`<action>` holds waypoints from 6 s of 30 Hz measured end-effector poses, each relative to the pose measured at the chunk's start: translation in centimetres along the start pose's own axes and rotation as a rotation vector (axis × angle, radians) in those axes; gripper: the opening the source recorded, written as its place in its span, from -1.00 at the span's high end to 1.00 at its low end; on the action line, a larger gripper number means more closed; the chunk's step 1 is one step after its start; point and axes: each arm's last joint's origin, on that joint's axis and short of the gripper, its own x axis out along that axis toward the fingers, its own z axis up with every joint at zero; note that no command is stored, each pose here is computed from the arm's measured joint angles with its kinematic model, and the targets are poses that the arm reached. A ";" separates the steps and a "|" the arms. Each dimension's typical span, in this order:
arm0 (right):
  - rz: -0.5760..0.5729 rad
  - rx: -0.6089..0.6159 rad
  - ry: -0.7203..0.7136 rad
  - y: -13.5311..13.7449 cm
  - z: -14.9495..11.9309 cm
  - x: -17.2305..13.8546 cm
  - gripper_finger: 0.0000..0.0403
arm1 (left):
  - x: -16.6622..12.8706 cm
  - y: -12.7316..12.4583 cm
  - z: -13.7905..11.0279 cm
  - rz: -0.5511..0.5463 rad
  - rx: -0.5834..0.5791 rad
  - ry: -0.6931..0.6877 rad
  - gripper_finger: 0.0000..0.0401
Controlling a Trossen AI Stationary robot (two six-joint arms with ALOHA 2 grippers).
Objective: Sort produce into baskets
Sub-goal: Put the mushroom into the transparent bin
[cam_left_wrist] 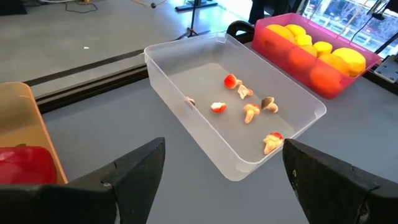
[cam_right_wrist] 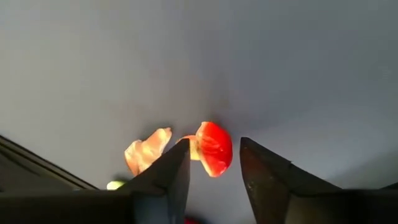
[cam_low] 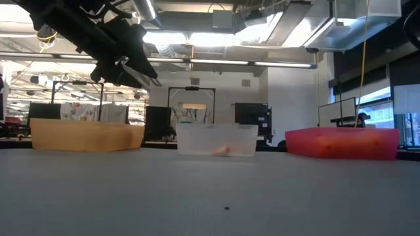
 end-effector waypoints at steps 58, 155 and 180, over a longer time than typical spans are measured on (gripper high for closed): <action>0.160 -0.504 -1.164 4.3 17.5 -12.1 0.80 | 0.1 0.0 0.3 0.001 0.032 -0.020 -0.58; 0.012 -0.092 -0.061 3.0 -2.3 2.9 0.52 | 0.1 0.0 0.2 0.001 0.032 -0.019 -0.58; 0.074 -0.632 -0.708 9.1 4.3 -3.8 0.84 | 0.1 0.0 0.2 0.000 0.026 -0.019 -0.58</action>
